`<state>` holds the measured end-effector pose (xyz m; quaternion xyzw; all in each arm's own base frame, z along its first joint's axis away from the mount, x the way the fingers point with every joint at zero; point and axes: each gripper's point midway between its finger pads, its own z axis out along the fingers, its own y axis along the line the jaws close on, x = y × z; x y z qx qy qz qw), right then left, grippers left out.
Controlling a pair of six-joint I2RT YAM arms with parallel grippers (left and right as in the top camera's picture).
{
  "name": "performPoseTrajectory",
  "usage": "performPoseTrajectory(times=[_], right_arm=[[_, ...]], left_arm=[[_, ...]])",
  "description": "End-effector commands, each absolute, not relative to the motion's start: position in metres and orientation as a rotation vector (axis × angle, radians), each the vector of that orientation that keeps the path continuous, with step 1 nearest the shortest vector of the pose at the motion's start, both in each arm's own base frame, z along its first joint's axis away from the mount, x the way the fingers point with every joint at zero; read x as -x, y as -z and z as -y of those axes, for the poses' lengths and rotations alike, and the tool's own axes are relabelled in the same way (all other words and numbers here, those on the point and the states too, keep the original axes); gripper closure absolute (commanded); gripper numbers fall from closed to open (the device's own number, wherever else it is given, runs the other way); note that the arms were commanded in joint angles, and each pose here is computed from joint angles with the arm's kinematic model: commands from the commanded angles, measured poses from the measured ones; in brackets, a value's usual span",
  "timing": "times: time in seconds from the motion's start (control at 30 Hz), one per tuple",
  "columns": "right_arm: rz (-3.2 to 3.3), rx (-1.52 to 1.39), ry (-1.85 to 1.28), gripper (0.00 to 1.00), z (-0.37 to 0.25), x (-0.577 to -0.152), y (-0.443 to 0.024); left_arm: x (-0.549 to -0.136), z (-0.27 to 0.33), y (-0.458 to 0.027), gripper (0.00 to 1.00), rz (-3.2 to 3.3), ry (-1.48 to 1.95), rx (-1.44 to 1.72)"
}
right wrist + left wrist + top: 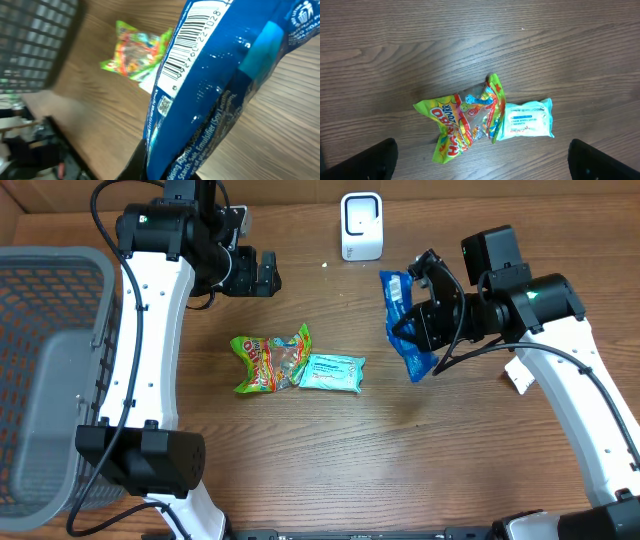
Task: Scan the item barcode
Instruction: 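Carry the blue packet up toward the white scanner with right gripper, then hold the blue packet's barcode in front of the scanner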
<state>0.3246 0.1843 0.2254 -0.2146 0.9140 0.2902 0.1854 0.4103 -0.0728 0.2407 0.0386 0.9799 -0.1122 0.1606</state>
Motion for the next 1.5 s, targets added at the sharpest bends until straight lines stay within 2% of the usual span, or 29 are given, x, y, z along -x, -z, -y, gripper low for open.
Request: performPoseTrajectory(times=[0.0, 0.2, 0.33, 0.73, 0.87, 1.0, 1.2, 1.33, 1.47], right_arm=[[-2.509, 0.629, -0.733, 0.96, -0.179, -0.331, -0.243], [-2.476, 0.707, -0.738, 0.96, -0.187, -0.327, -0.246], [-2.422, 0.711, -0.662, 0.96, -0.188, -0.339, -0.258], [-2.061, 0.477, -0.042, 0.96, -0.165, -0.422, -0.372], [-1.932, 0.467, 0.197, 0.96, -0.164, -0.455, -0.386], [-1.896, 0.581, 0.475, 0.96, -0.165, -0.49, -0.36], [-1.862, 0.599, 0.819, 0.96, -0.153, -0.543, -0.316], [-1.817, 0.816, 0.964, 0.96, -0.163, -0.566, -0.282], [-1.795, 0.855, 0.986, 0.96, -0.172, -0.581, -0.258]], left_arm=[[-0.411, 0.075, -0.248, 0.0, -2.775, 0.313, -0.148], [-0.411, 0.075, -0.248, 0.0, -2.775, 0.313, -0.148], [-0.411, 0.075, -0.248, 0.0, -2.775, 0.313, -0.148], [-0.411, 0.075, -0.248, 0.0, -2.775, 0.313, -0.148], [-0.411, 0.075, -0.248, 0.01, -2.775, 0.313, -0.148], [-0.411, 0.075, -0.248, 0.0, -2.775, 0.313, -0.148], [-0.411, 0.075, -0.248, 0.0, -2.775, 0.313, -0.148], [-0.411, 0.075, -0.248, 0.0, -2.775, 0.313, -0.148], [-0.411, 0.075, -0.248, 0.0, -2.775, 0.313, -0.148]])
